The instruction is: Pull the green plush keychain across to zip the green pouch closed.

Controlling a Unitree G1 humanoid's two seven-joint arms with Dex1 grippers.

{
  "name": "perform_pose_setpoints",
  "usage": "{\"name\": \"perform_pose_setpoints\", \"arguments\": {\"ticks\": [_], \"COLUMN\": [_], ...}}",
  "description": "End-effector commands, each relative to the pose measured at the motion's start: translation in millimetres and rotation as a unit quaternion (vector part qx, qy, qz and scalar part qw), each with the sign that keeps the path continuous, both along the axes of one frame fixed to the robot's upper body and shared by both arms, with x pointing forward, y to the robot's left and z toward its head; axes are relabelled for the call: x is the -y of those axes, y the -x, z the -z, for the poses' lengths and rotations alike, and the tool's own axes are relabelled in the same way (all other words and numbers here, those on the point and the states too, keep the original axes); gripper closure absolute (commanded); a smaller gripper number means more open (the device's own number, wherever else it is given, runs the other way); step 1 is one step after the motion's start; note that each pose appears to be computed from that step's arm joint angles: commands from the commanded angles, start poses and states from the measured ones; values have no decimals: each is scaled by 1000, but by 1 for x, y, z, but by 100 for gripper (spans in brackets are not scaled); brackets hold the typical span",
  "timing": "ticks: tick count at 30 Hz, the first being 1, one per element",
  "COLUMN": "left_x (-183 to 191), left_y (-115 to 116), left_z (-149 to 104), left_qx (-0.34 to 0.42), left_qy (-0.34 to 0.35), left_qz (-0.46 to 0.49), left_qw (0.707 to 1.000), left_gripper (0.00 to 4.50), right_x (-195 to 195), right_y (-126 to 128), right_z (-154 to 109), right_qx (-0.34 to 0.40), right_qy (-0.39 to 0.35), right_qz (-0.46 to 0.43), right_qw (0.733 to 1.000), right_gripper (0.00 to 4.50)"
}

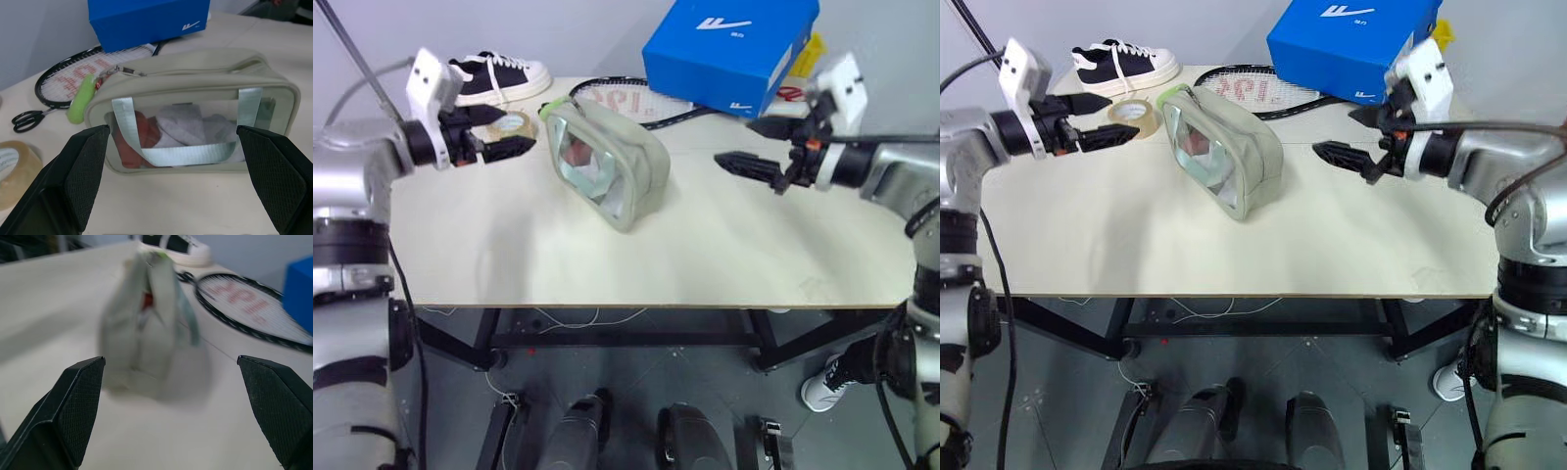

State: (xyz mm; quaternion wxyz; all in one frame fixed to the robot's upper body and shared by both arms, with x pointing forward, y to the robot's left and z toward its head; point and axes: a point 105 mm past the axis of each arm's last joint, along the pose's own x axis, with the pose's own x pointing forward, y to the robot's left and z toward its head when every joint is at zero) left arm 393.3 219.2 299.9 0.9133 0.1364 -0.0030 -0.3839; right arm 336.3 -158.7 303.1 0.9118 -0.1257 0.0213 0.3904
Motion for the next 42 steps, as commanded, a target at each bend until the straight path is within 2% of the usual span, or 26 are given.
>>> {"name": "perform_pose_setpoints", "arguments": {"ticks": [1, 9, 17, 24, 29, 31, 34, 40, 41, 42], "left_x": [-2, 6, 9, 27, 39, 42, 38, 31, 32, 33], "left_y": [8, 9, 15, 27, 30, 30, 30, 29, 29, 29], "left_z": [-16, -10, -1, 14, 29, 34, 39, 43, 44, 44], "left_qx": [19, 13, 5, -9, -16, -17, -22, -26, -26, -27], "left_qy": [-9, -6, -3, 53, 79, 81, 88, 92, 92, 91], "left_qz": [22, 37, 32, 25, 6, -2, -18, -37, -37, -36], "left_qw": [1000, 999, 999, 998, 997, 997, 996, 995, 995, 995], "left_gripper": [7, 7, 7, 7, 7, 7, 0, 0, 0, 0], "right_x": [-10, -11, -42, -93, -114, -119, -123, -115, -110, -103], "right_y": [8, 3, -5, -39, -58, -65, -67, -65, -64, -62], "right_z": [-10, -1, 5, 21, 32, 39, 43, 42, 41, 40], "right_qx": [15, 13, 28, 73, 79, 91, 87, 86, 86, 86], "right_qy": [4, 18, 13, -2, -3, 19, 20, 23, 25, 29], "right_qz": [-18, -2, -16, -1, 8, 8, -5, -15, -15, -16], "right_qw": [1000, 1000, 999, 997, 997, 996, 996, 996, 996, 996], "right_gripper": [0, 0, 0, 0, 0, 0, 87, 406, 448, 448]}}
